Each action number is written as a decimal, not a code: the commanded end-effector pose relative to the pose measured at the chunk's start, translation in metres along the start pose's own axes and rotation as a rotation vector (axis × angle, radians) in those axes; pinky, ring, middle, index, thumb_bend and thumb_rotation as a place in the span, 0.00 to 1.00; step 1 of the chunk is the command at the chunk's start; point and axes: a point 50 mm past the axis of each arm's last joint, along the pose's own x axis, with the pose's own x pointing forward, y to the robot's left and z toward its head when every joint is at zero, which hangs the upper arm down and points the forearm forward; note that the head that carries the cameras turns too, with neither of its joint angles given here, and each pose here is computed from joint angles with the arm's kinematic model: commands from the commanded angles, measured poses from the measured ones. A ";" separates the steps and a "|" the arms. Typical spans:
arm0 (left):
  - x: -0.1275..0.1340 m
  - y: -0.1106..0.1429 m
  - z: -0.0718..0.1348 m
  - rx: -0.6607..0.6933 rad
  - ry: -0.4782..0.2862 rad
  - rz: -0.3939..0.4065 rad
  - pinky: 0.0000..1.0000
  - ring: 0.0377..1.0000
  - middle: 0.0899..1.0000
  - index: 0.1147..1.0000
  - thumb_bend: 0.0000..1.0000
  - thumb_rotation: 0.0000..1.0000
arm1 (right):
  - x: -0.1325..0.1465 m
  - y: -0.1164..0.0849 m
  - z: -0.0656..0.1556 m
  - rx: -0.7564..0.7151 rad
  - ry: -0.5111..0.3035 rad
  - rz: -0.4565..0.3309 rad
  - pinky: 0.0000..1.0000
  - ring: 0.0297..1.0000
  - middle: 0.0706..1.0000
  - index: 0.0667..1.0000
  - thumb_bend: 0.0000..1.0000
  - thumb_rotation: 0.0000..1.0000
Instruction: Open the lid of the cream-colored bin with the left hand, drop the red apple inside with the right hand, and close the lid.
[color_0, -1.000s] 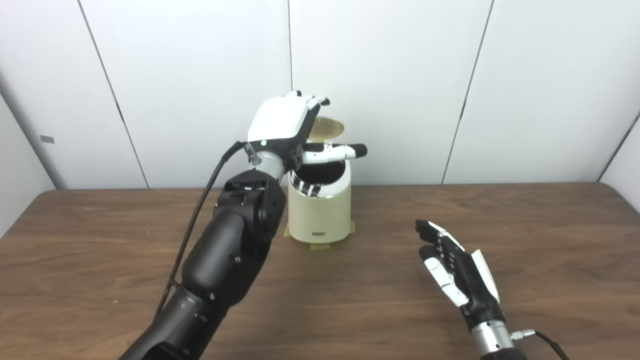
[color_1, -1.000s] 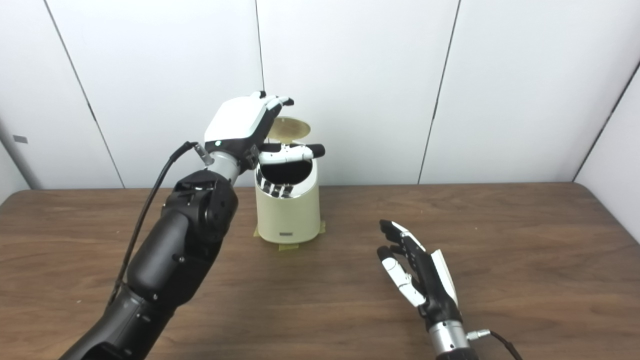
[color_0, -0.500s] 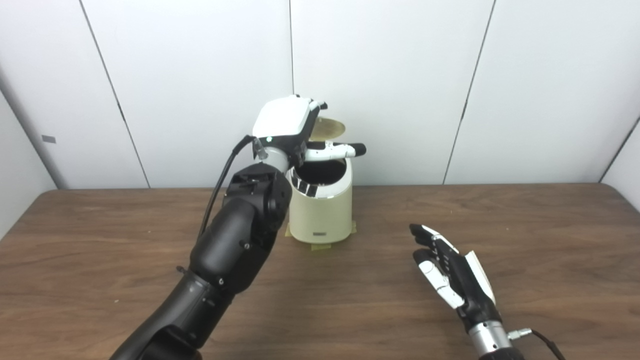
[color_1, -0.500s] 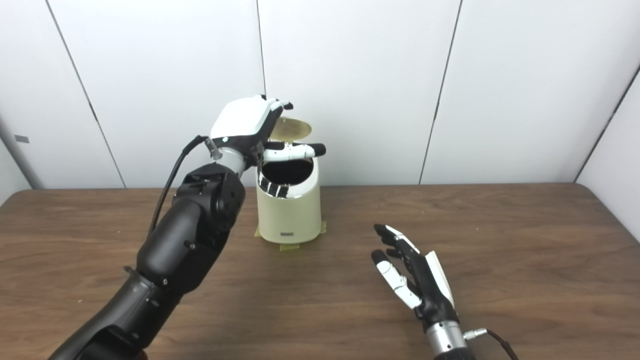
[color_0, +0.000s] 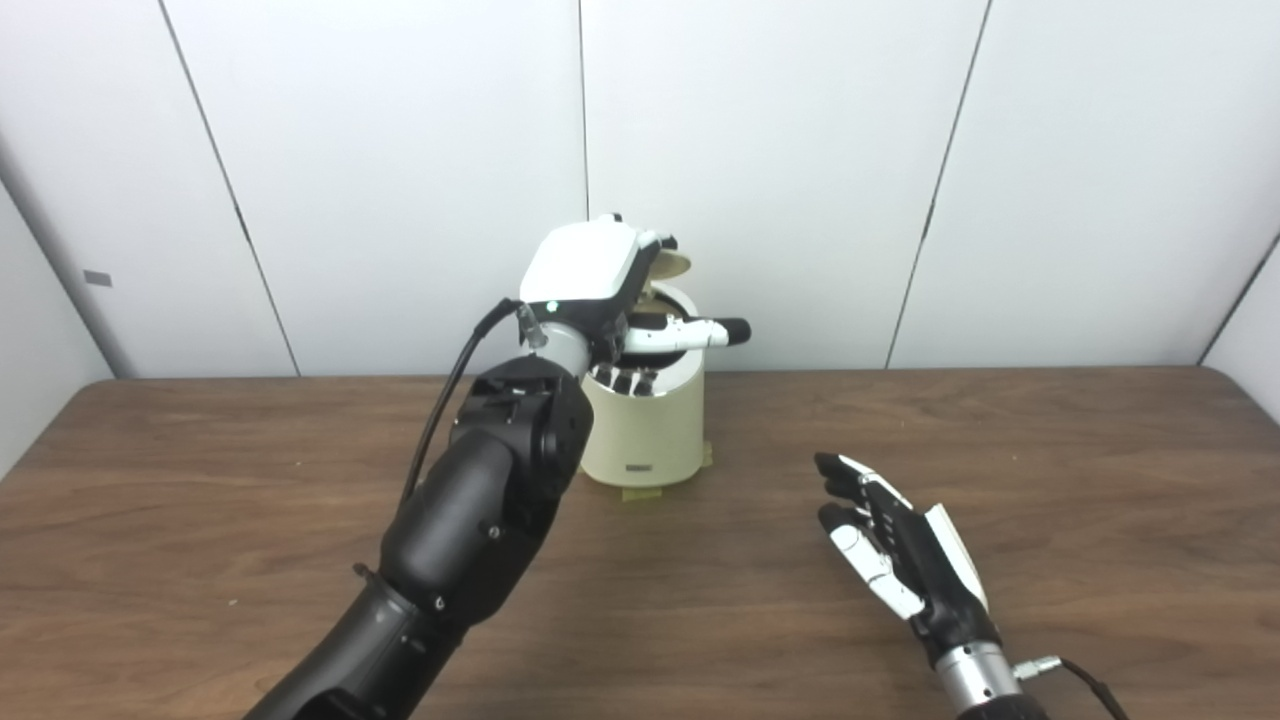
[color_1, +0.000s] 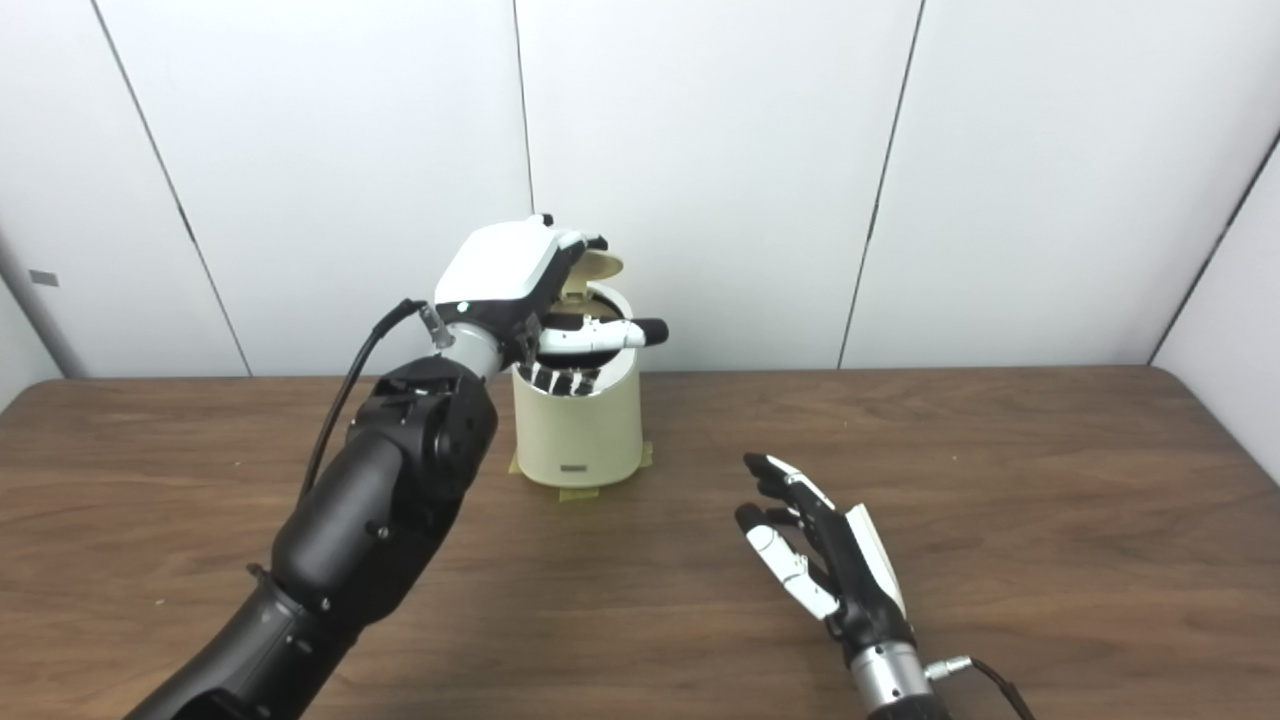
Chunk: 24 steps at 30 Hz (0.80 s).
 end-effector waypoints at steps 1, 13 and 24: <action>0.002 0.021 0.008 0.022 -0.032 0.072 1.00 0.99 0.87 0.83 0.99 0.94 | 0.009 -0.006 0.017 -0.002 -0.077 -0.012 0.78 0.85 0.86 0.83 0.40 0.83; -0.021 -0.009 -0.002 0.018 -0.018 -0.023 1.00 1.00 0.87 0.84 1.00 0.99 | 0.009 -0.006 0.019 -0.014 -0.086 -0.005 0.75 0.85 0.86 0.83 0.42 0.84; -0.035 -0.030 -0.008 0.012 0.012 -0.072 1.00 0.99 0.86 0.83 0.98 0.96 | 0.007 -0.007 0.022 0.004 -0.078 -0.006 0.77 0.85 0.85 0.83 0.44 0.84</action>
